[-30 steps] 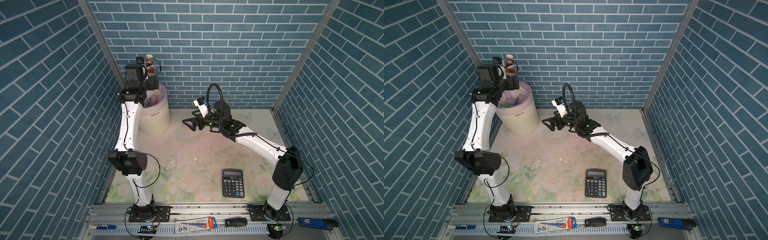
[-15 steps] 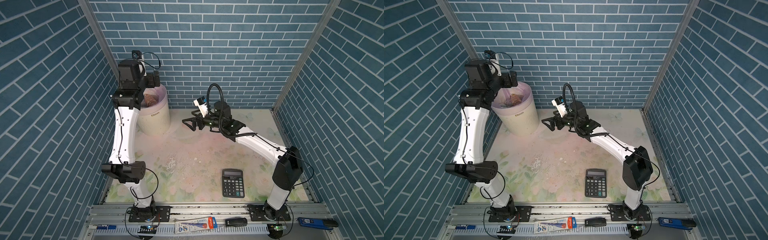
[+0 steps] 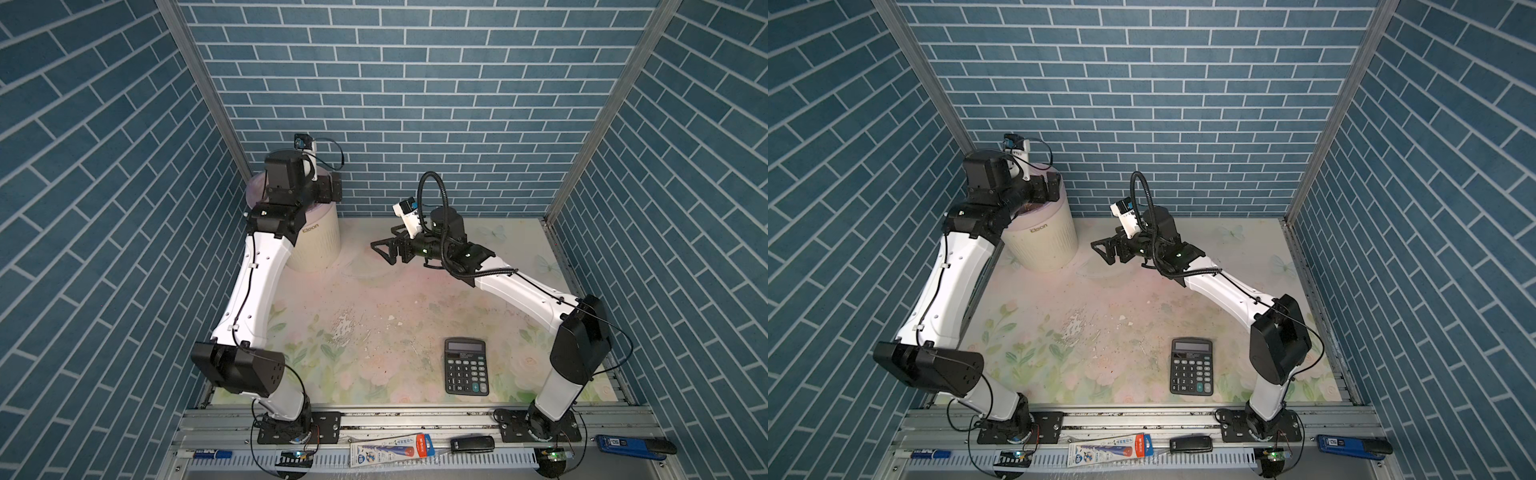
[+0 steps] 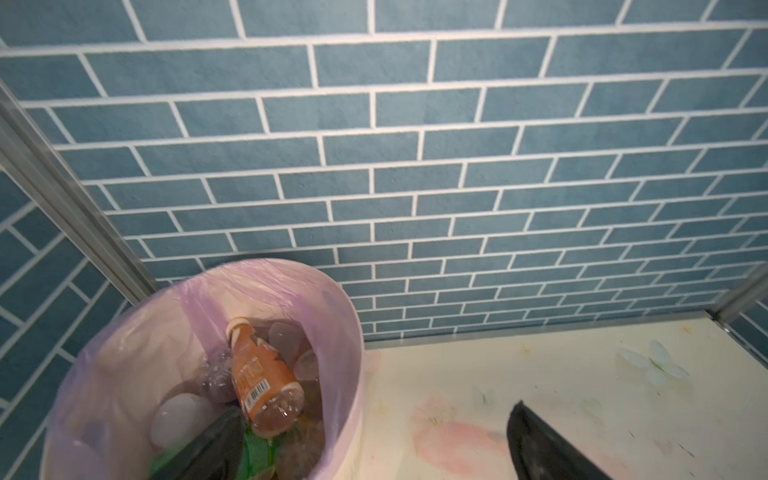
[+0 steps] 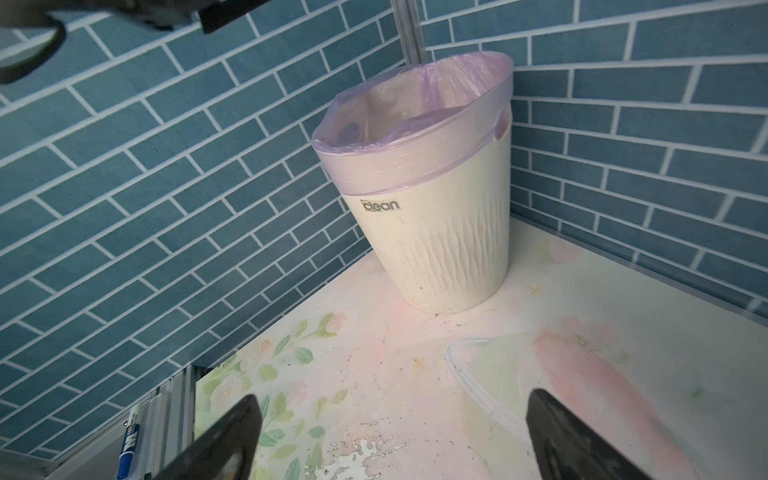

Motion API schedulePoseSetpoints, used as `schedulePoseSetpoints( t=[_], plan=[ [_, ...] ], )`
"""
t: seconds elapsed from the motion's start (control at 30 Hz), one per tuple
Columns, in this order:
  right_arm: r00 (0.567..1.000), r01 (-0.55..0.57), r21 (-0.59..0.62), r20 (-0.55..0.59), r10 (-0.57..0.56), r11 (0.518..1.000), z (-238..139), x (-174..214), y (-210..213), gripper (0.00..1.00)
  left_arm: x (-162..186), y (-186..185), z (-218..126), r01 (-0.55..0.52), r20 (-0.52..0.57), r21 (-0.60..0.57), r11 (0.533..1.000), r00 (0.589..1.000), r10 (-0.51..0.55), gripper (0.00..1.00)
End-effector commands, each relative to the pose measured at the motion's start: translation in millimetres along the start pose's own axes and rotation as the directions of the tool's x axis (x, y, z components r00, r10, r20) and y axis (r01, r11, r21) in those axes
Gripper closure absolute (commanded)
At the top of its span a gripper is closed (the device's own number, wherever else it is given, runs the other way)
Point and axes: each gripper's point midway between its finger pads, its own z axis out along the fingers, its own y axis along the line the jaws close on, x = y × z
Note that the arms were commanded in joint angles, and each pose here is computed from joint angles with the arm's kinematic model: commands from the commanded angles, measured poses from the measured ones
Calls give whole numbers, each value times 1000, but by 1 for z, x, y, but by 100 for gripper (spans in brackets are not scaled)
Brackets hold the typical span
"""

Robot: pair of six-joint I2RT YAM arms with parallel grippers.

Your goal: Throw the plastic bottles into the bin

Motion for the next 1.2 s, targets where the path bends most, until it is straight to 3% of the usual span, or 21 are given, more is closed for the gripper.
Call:
schedulePoseSetpoints(
  t=[0.0, 0.13, 0.23, 0.37, 0.5, 0.67, 0.8, 0.97, 1.07, 1.17],
  plan=[
    [1000, -12, 159, 19, 9, 987, -28, -6, -29, 1, -7, -17, -14, -20, 118, 82, 996, 993, 10, 1],
    [1000, -20, 377, 17, 15, 926, -60, -5, -76, 1, 33, -18, -21, -7, 133, 83, 997, 991, -4, 1],
    [1000, -30, 579, 18, 24, 815, -95, -1, -118, 1, 71, -6, -23, 25, 115, 21, 999, 993, -27, 1],
    [998, -44, 780, 12, 56, 624, -147, 13, -165, 1, 131, 22, -22, 62, 24, -139, 988, 998, -59, 1],
    [998, -47, 885, 20, 63, 463, -190, 32, -197, 1, 174, 41, -28, 77, -5, -248, 966, 997, -81, 1],
    [996, -66, 960, 45, 82, 273, -239, 57, -230, 1, 213, 59, -25, -1, -66, -346, 938, 998, -23, 1],
    [992, -75, 973, 52, 112, 220, -263, 79, -242, 1, 247, 70, -15, -47, -126, -378, 925, 992, -1, 1],
    [993, -90, 984, 76, 93, 152, -288, 102, -250, 1, 306, 97, -13, -17, -190, -427, 904, 979, -71, 1],
    [998, -49, 993, 43, 55, 105, -298, 119, -254, 1, 322, 109, -10, 10, -147, -426, 905, 986, -80, 1],
    [998, 2, 999, -5, 68, 51, -310, 139, -259, 1, 342, 120, -4, 93, -139, -413, 906, 977, -163, 1]
  ],
)
